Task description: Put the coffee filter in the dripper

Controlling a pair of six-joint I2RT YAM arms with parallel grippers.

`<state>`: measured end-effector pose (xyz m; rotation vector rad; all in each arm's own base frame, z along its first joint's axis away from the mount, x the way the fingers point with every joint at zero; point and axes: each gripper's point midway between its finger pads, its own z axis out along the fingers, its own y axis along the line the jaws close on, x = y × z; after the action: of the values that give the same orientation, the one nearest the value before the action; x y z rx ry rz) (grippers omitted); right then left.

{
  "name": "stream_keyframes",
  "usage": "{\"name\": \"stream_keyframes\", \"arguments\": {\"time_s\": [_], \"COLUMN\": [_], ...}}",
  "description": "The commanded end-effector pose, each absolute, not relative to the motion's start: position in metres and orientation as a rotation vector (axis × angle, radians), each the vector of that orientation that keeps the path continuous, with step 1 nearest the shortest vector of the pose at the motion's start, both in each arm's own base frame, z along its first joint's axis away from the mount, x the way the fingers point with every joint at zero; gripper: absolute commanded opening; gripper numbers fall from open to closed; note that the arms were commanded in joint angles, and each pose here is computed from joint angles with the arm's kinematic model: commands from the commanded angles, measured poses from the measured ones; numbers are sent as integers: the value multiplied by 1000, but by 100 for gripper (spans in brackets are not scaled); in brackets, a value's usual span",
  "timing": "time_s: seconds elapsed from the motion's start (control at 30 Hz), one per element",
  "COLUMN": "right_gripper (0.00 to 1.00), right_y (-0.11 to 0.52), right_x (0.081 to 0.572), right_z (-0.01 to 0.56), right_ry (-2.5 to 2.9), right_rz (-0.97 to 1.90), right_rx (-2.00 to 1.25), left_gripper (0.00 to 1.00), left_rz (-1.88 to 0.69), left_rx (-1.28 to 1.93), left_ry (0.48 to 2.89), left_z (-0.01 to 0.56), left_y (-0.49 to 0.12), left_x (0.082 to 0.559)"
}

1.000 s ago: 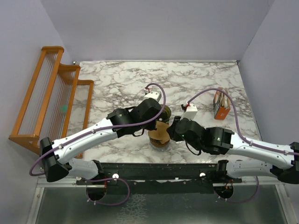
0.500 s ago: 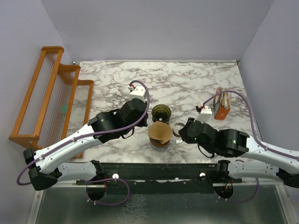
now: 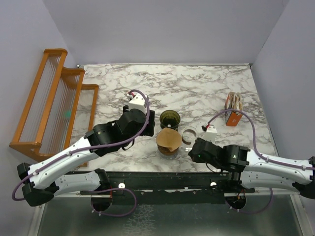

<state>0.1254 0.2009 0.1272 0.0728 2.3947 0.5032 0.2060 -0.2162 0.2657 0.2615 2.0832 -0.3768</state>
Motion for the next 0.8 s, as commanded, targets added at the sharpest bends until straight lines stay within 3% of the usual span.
{"name": "stream_keyframes", "arguments": {"time_s": [0.0,0.23,0.77], "right_gripper": [0,0,1], "right_y": [230,244,263], "right_x": [124,138,161], "right_z": [118,104,97], "right_ry": [2386,2279,2029], "right_rz": [657,738,809], "right_rx": [127,141,3], "left_gripper": [78,99,99], "left_rz": [-353,-366,-399], "left_rx": [245,248,243], "left_ry": [2043,2037,2033], "left_z": [270,269,270], "left_y": [-205,-200,-196], "left_x": [208,204,199]}}
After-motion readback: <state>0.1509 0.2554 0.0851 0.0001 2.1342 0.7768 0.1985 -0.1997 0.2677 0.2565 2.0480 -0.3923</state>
